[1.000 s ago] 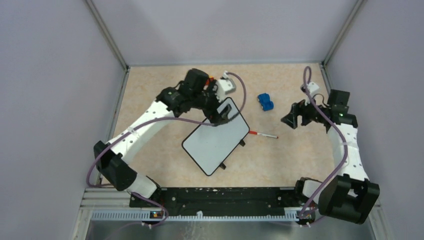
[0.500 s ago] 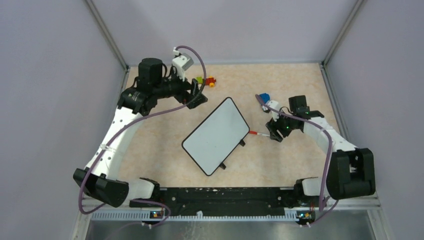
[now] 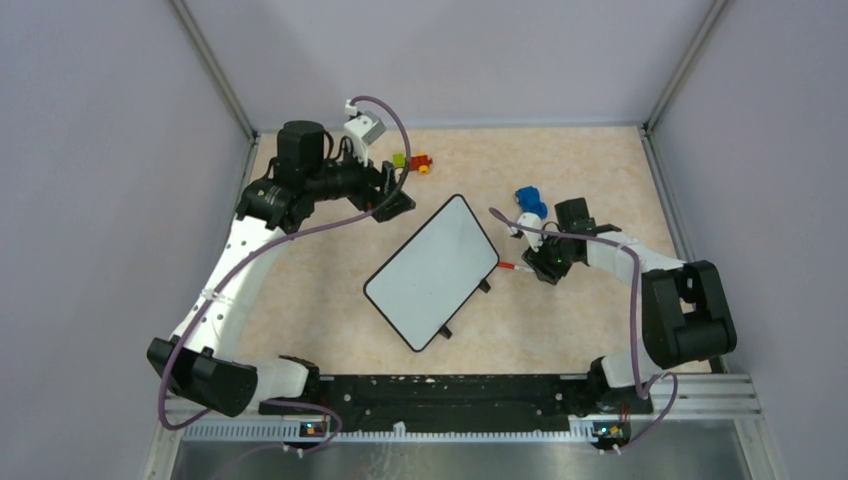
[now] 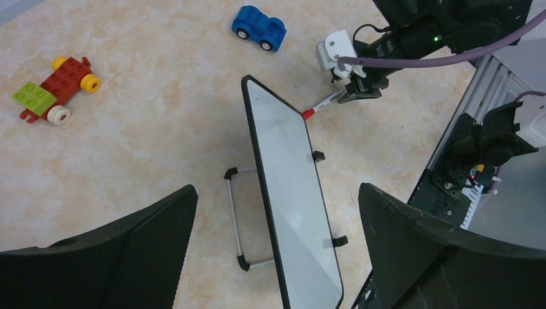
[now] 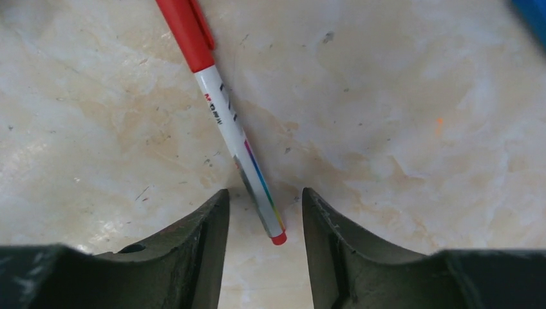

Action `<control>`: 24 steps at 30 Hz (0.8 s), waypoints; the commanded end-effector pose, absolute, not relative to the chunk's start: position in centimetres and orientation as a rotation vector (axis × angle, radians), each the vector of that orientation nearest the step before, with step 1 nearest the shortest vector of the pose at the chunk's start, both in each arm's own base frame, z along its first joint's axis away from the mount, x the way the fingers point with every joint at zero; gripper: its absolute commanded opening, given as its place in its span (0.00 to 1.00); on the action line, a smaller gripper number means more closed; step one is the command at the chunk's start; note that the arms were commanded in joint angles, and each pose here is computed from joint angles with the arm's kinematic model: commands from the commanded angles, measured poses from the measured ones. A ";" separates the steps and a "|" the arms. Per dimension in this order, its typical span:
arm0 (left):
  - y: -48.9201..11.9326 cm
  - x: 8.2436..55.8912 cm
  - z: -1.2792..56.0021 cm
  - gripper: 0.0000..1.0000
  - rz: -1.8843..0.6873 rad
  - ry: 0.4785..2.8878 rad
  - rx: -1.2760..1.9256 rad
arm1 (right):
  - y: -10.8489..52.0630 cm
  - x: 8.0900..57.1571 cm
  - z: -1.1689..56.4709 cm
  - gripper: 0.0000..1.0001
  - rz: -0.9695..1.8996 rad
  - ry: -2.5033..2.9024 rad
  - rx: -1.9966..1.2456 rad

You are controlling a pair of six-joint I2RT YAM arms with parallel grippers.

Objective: Write a sentence on the whiteboard
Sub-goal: Pick up the whiteboard marker from the center of the board.

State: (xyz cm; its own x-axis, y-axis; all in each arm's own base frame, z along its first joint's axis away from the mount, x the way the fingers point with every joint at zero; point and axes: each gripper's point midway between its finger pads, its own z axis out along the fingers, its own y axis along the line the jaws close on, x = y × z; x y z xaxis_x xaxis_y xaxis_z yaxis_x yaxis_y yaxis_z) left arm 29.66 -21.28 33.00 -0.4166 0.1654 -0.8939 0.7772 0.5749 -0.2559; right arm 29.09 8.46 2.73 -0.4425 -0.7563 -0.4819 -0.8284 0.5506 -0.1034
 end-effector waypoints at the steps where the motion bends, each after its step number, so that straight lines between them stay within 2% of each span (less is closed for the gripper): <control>1: -21.2 29.4 34.9 0.99 -0.866 1.832 0.760 | 8.5 29.3 1.2 0.42 0.160 2.289 -1.354; 5: -21.0 29.6 34.6 0.99 -0.866 1.843 0.752 | 8.4 28.5 0.5 0.34 0.165 2.296 -1.388; 12: -21.0 30.4 34.3 0.99 -0.901 1.848 0.744 | 8.3 27.1 -0.4 0.00 0.187 2.303 -1.420; 18: -21.1 30.8 34.1 0.99 -0.918 1.864 0.750 | 8.6 27.0 0.5 0.00 0.207 2.300 -1.395; 24: -21.4 31.0 33.7 0.99 -0.938 1.867 0.758 | 9.7 27.5 4.5 0.00 0.252 2.246 -1.338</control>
State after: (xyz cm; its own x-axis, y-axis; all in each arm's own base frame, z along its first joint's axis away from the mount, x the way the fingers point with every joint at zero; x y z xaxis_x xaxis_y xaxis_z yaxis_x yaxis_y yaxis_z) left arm 30.78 -21.00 31.96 -0.4685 0.1435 -0.8717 0.7653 0.5588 -0.3194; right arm 28.58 8.88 2.16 -0.3807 -0.7870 -0.4854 -0.8577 0.4968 -0.1328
